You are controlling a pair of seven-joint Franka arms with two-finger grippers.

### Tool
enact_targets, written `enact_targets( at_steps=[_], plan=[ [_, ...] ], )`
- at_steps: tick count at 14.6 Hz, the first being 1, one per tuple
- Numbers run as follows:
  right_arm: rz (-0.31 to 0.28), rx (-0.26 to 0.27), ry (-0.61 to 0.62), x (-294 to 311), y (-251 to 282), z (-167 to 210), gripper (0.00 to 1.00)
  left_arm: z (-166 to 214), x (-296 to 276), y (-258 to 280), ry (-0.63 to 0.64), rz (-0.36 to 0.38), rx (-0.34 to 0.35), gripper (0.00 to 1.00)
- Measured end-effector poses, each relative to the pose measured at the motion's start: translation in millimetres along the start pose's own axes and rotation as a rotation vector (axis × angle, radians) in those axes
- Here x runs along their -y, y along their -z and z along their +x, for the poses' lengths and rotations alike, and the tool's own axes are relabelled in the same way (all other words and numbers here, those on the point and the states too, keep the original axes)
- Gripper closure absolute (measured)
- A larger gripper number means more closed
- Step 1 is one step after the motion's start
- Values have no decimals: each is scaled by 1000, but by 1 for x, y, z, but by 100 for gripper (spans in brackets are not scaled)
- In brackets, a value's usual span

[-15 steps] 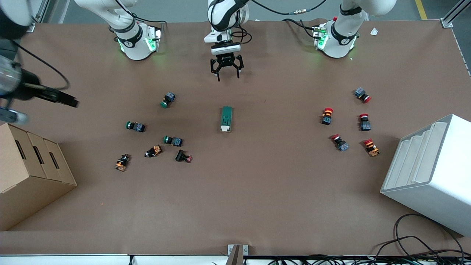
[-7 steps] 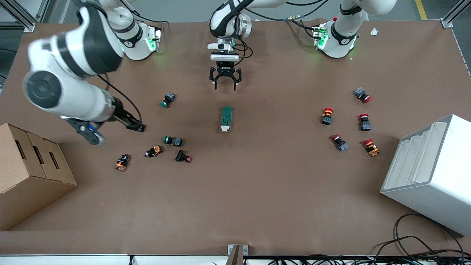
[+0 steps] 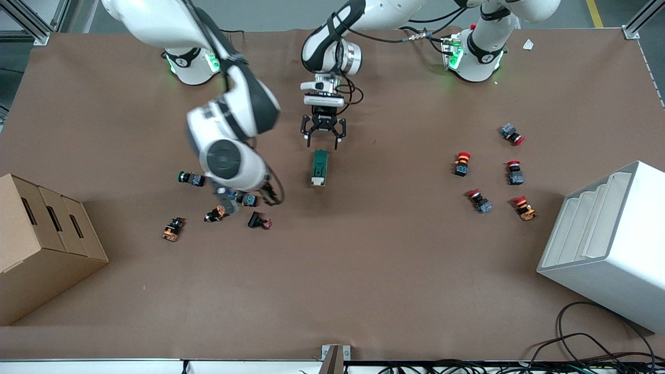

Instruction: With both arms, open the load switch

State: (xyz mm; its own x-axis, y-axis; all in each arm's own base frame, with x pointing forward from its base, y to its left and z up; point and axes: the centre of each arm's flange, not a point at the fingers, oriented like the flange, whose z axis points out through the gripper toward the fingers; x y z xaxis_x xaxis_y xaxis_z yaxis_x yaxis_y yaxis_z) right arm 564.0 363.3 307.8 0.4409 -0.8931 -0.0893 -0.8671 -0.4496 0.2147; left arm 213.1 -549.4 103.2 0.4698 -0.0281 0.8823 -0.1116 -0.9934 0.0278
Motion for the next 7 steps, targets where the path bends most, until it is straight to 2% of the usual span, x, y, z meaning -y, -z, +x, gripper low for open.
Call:
enact_targets(
  at_steps=[3,7],
  plan=[
    [-3,23,-85,16,-49,-34,0,-12,-3,-13,0,4,5,1],
    [11,54,-148,29,-68,-54,0,-20,-9,-20,5,11,2,1]
  ],
)
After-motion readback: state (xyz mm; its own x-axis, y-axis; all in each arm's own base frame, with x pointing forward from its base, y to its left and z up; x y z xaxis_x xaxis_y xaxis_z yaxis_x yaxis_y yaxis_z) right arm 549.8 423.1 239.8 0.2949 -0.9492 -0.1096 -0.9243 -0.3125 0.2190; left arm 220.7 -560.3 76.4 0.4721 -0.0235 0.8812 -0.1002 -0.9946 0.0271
